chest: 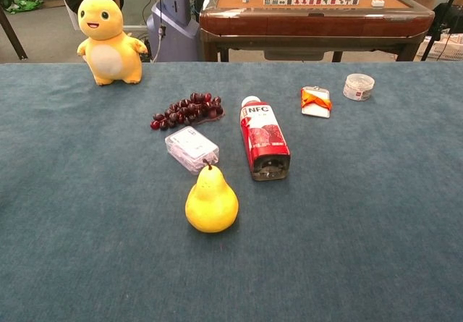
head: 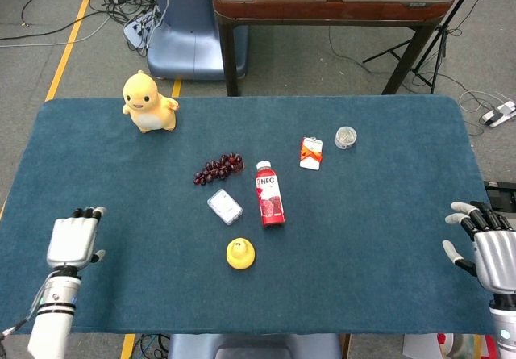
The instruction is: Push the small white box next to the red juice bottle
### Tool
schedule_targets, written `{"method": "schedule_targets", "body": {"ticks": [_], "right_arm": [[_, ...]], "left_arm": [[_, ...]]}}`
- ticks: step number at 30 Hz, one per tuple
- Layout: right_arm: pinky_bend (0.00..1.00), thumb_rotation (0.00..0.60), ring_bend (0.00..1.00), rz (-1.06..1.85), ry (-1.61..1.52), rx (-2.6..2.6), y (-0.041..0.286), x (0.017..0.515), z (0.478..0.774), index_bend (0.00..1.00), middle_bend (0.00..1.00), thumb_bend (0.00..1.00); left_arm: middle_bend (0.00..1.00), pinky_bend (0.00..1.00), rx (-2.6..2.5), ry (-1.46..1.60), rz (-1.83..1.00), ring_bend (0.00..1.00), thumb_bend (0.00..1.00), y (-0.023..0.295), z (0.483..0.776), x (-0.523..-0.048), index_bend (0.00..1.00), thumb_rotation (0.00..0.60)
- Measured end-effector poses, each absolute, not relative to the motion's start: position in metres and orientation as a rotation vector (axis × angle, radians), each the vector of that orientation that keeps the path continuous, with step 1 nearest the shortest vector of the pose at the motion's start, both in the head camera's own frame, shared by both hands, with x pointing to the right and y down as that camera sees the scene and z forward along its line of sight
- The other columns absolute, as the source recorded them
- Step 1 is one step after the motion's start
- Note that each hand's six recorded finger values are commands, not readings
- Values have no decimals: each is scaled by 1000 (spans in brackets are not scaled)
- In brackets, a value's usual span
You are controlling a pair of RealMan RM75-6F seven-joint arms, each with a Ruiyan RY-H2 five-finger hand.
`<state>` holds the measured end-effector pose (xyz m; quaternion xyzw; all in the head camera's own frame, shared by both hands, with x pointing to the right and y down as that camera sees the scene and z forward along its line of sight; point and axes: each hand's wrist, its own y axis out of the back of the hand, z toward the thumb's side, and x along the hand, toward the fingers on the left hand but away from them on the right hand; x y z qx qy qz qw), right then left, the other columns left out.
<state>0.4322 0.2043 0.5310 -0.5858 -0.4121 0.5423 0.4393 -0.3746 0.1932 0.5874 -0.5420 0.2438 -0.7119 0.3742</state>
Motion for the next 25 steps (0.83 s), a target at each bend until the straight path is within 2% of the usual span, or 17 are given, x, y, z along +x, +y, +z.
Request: {"method": "schedule_targets", "body": {"ticks": [12,18,25], "right_arm": [[369,600,205,1361,-990,-1447,211,426,529,444,315,210],[370,600,212,1413,-978,-1449,213,428,529,444,322,211],[369,600,216,1475,-959,-1437,214,434,524,444,325,212]], "left_arm": [[254,435,-1291,726,-1796,234,111,241,546,-417,287,600],[269,435,-1327,778,-1731,252,111,248,539,-424,307,600],[270,435,-1353,745,-1754,252,111,253,547,-434,306,600]]}}
